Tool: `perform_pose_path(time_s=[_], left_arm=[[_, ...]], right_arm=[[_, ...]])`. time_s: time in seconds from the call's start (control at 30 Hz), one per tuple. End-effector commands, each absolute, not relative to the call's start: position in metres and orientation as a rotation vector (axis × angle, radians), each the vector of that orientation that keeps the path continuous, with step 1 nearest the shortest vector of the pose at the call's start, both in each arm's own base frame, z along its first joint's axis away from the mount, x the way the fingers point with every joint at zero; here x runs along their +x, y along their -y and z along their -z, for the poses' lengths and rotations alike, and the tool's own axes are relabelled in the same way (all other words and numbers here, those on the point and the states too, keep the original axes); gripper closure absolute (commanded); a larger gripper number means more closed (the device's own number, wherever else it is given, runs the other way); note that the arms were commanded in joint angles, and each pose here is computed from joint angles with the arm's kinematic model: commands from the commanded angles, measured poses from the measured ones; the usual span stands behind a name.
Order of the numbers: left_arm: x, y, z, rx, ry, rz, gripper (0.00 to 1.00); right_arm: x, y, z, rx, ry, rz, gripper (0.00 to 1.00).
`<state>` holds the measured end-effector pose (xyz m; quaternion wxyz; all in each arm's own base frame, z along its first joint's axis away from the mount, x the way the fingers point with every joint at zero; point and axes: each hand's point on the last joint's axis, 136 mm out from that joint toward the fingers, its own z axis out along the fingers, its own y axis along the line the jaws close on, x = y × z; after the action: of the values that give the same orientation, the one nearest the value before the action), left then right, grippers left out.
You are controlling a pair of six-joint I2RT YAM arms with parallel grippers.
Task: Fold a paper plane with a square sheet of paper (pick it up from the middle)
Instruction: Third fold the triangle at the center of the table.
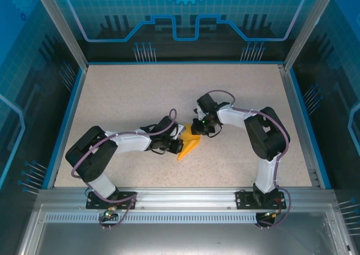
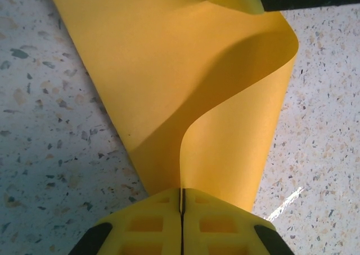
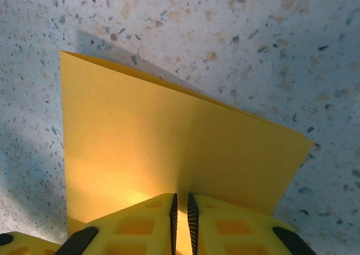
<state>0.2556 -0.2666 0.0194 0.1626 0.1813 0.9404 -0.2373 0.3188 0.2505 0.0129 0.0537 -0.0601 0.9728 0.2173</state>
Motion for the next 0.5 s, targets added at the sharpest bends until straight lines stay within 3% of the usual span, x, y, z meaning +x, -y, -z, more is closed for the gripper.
perform_pose_path(time_s=[0.0, 0.2, 0.47], left_arm=[[0.257, 0.266, -0.017, 0.528, -2.694, 0.671, 0.93], [0.253, 0.260, -0.006, 0.527, -2.725, 0.641, 0.93], [0.249, 0.259, 0.004, 0.522, -2.749, 0.642, 0.94]], right_arm=[[0.309, -0.244, 0.004, -0.193, -3.017, -0.603, 0.83], [0.312, -0.250, -0.008, -0.201, -2.984, -0.656, 0.83], [0.330, -0.244, -0.080, -0.160, -2.791, -0.733, 0.81]])
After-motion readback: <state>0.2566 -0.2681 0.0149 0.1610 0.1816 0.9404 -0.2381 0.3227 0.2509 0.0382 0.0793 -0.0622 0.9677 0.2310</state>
